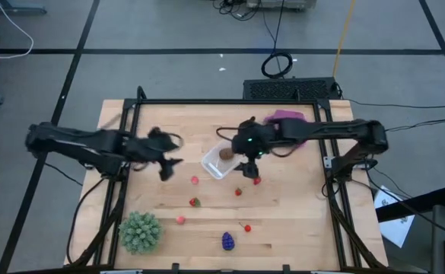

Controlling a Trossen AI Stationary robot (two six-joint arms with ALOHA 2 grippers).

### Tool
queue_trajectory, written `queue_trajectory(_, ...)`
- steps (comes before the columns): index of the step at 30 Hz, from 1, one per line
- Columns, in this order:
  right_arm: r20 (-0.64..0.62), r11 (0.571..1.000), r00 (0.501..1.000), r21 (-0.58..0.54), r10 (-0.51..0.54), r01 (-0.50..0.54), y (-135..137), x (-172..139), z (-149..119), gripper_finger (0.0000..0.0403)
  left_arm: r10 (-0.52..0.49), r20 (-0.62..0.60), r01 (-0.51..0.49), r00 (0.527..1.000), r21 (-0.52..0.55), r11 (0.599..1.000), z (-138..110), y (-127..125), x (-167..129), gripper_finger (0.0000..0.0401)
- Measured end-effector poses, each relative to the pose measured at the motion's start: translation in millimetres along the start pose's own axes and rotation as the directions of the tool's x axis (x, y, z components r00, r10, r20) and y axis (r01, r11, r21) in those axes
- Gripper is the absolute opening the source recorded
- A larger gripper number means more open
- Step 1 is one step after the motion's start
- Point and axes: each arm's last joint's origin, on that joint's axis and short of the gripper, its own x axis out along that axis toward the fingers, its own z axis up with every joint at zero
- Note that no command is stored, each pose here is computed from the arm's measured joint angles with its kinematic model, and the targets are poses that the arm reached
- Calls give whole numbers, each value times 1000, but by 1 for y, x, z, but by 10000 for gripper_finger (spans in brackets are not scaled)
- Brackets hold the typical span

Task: Pick and placing Produce into tupperware
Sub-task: Put the top peach into the transparent bin

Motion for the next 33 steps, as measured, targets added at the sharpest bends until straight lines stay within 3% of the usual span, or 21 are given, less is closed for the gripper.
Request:
queue_trajectory(5,84,1000,996,-10,8,-7,8,-36,-1,304,-12,-217,-1,976,-63,998,-9,-20,52,257)
queue_trajectory(13,182,1000,983,-23,13,-9,12,-72,-4,304,-58,-466,-16,883,-153,988,-31,-38,110,257)
queue_trajectory(21,200,1000,980,-27,14,-9,13,-79,-5,304,-85,-415,22,906,-155,988,-30,-48,135,257)
queue_trajectory(33,199,1000,980,-27,14,-9,13,-79,-5,304,-19,-514,-58,857,-134,989,-41,-34,161,257)
